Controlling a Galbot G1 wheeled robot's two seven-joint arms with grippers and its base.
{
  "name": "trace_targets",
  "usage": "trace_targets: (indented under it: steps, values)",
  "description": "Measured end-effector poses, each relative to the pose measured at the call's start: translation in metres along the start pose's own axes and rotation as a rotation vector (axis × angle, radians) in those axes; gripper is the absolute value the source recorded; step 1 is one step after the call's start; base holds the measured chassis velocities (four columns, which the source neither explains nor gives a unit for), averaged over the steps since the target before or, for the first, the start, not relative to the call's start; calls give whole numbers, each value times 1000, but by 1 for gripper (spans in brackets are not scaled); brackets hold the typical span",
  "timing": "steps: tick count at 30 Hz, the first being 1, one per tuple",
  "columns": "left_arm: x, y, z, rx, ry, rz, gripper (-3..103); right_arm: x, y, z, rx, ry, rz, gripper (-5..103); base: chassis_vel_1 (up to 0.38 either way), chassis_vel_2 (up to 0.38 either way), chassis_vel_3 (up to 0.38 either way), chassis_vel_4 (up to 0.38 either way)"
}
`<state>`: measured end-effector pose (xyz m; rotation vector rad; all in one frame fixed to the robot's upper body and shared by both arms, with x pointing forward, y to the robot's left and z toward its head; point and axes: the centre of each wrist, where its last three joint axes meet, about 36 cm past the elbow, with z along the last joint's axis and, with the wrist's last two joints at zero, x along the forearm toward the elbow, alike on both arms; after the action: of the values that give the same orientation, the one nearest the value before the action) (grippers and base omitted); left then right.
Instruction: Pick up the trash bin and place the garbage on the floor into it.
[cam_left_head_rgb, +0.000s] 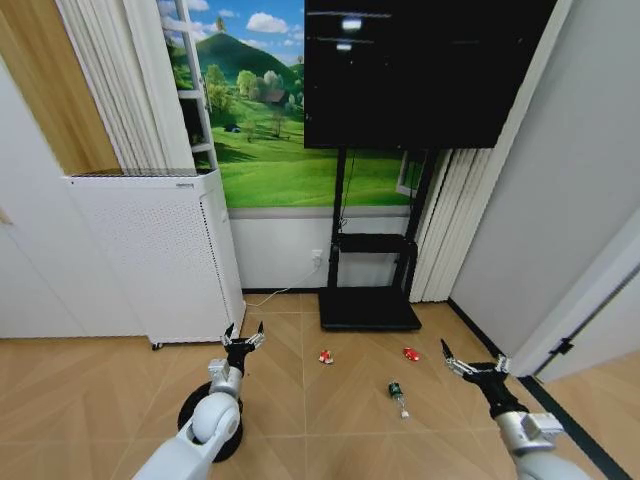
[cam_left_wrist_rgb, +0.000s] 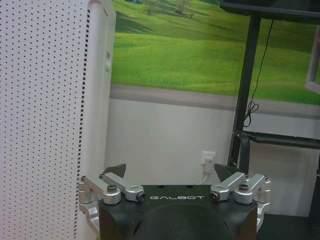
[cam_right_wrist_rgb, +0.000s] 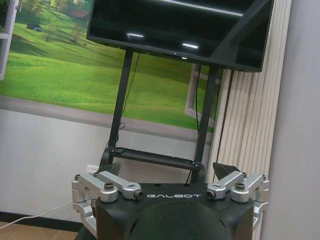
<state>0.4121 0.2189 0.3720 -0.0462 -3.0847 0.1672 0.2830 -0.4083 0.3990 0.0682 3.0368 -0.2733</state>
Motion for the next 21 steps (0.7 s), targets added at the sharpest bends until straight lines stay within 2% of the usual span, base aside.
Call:
trace_targets:
  steps: [4, 5, 8, 10, 12, 14, 15, 21]
  values:
    - [0, 1, 1, 2, 2, -2, 97, 0, 0, 1, 0, 0, 2, 100, 0, 0, 0, 0]
    - [0, 2, 2, 1, 3, -3, 100, 1, -1, 2, 2, 1, 4, 100, 0, 0, 0, 0]
    - [0, 3, 5, 3, 18, -11, 87, 3, -2, 6, 9, 1, 8, 100, 0, 0, 0, 0]
    - [0, 4, 5, 2, 22, -14, 87, 3, -2, 6, 9, 1, 9, 100, 0, 0, 0, 0]
    - [1, 5, 7, 1, 51, -30, 93, 5, -1, 8, 8, 2, 10, 100, 0, 0, 0, 0]
    - [1, 5, 7, -1, 60, -35, 93, 6, 0, 9, 7, 3, 11, 100, 0, 0, 0, 0]
    - [2, 6, 8, -4, 70, -44, 97, 7, 0, 9, 7, 4, 9, 100, 0, 0, 0, 0]
    - [4, 6, 8, -9, 82, -57, 100, 10, 1, 11, -2, -1, 0, 100, 0, 0, 0, 0]
